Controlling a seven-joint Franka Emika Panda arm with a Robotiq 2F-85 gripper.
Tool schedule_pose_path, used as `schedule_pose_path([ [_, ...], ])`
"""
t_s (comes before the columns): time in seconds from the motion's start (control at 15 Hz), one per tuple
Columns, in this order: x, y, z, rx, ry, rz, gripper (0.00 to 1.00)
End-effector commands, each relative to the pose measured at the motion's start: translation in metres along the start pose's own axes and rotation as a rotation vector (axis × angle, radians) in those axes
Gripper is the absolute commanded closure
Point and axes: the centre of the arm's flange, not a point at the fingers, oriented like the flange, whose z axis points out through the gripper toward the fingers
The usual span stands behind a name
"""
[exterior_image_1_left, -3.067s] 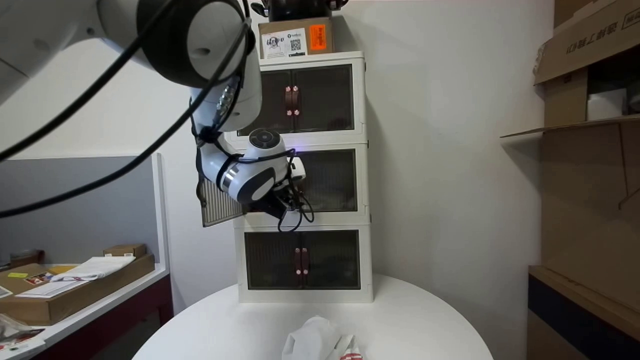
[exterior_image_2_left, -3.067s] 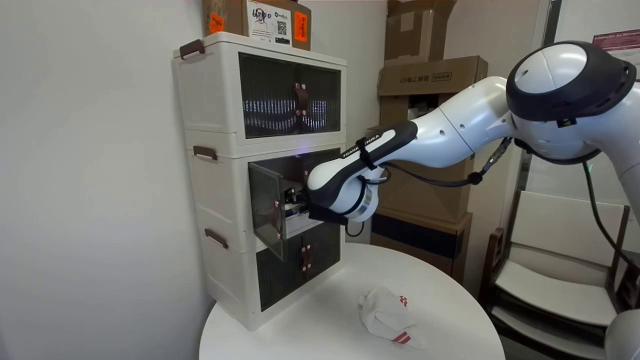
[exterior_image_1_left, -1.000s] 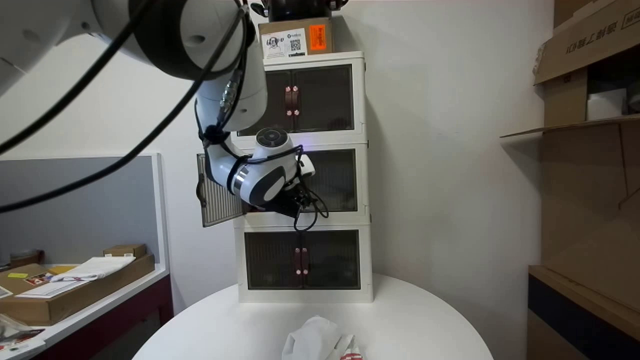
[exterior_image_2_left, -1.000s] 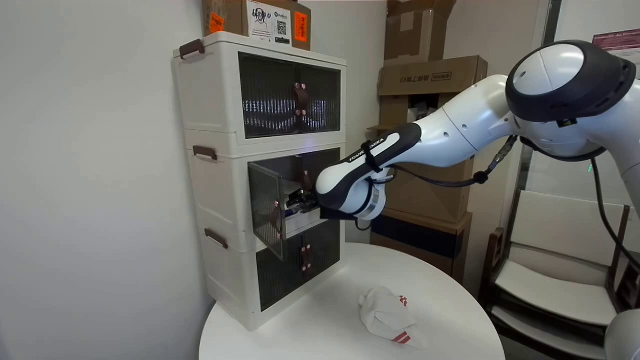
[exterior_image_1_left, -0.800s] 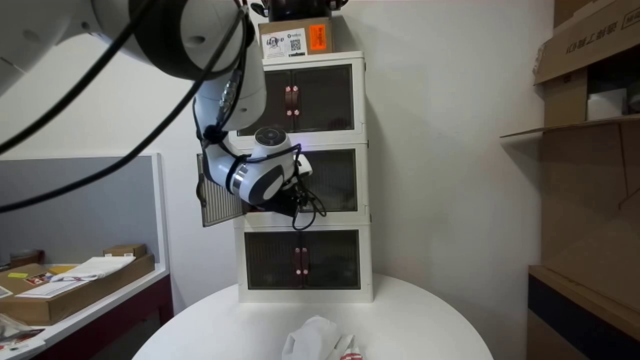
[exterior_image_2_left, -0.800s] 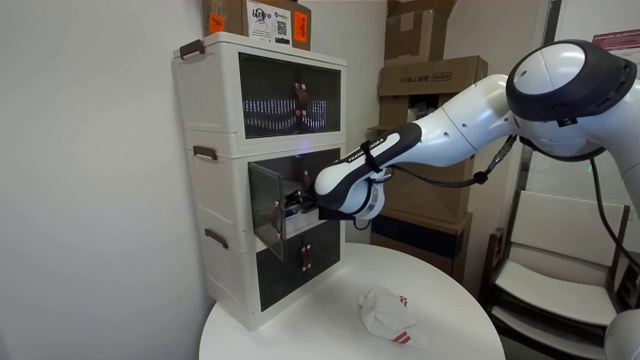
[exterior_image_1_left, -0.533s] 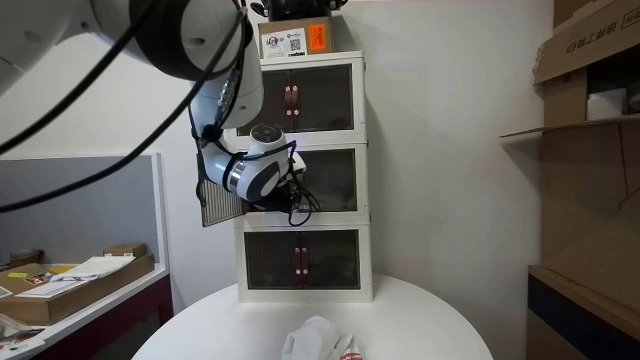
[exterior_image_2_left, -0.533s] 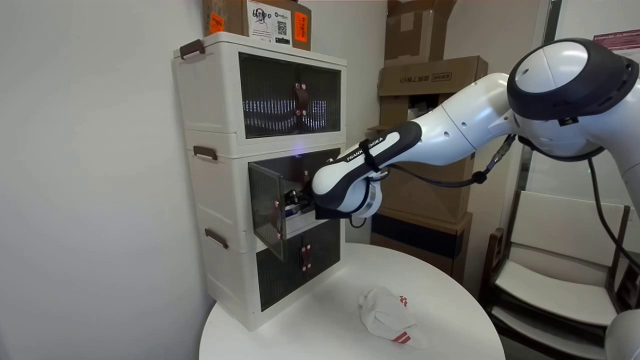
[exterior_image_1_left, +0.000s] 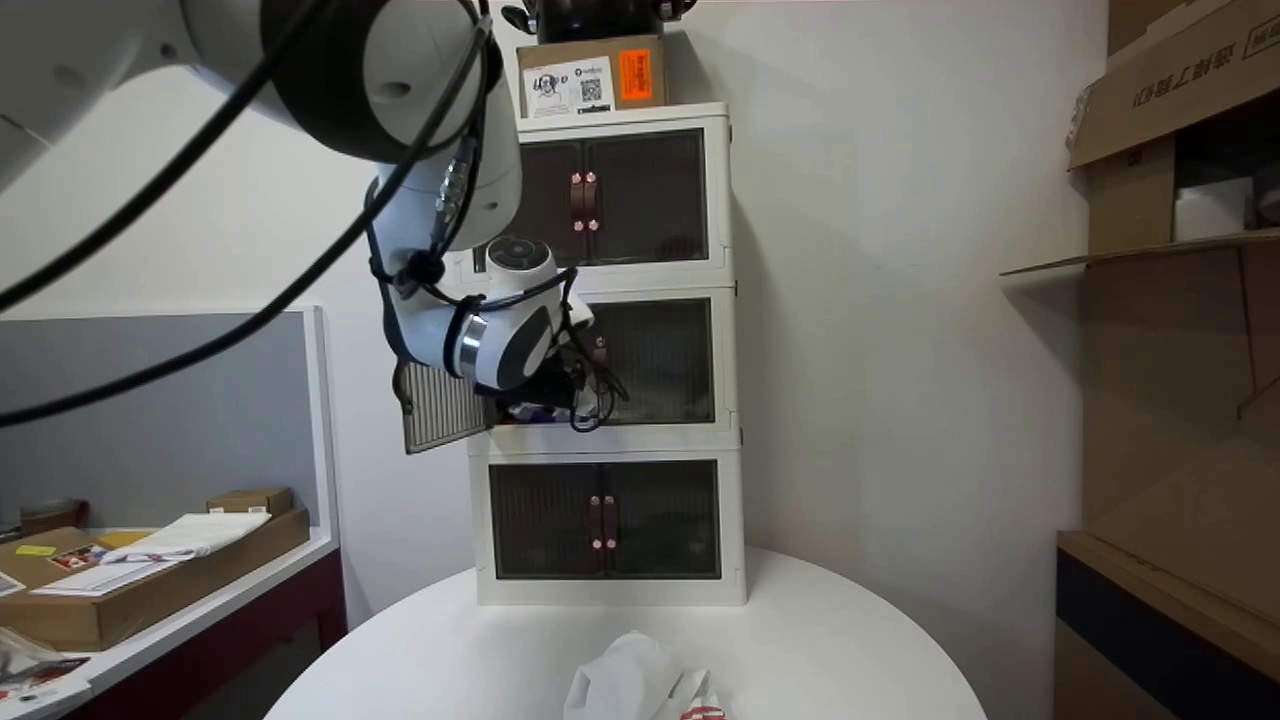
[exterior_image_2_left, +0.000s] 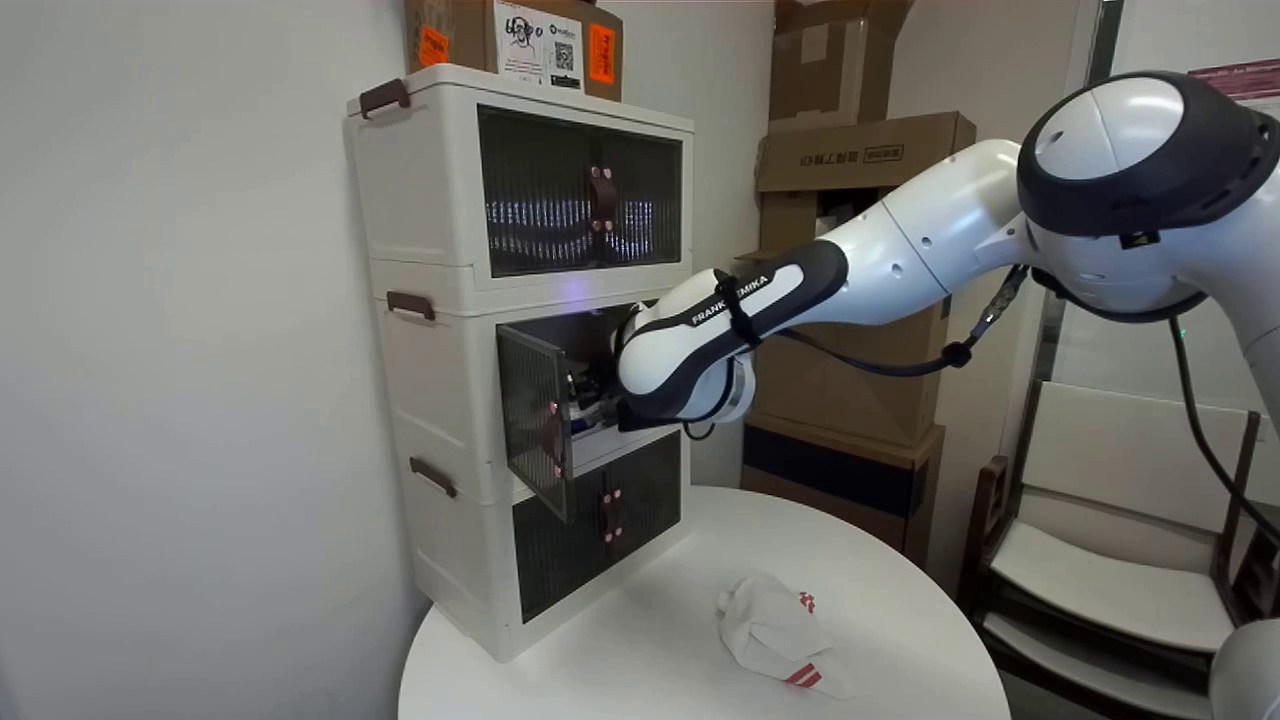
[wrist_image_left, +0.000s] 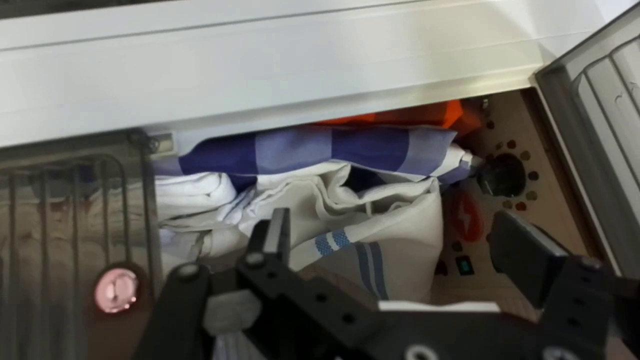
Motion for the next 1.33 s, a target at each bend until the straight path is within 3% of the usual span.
schedule_pose_path([
  [0.0, 0.03, -0.029, 0.063, -0.04, -0.011, -0.036, 0.0],
  [0.53, 0.048, -0.028, 0.067, -0.099, -0.099, -0.089, 0.0],
  [1.13, 0.057, -0.069, 0.113, -0.221, -0.152, -0.037, 0.0],
  [1.2, 0.039, -0.048, 0.049, -0.238, -0.162, -0.081, 0.0],
  [1.27, 0.037, -0.048, 0.054, -0.248, -0.162, -0.067, 0.0],
])
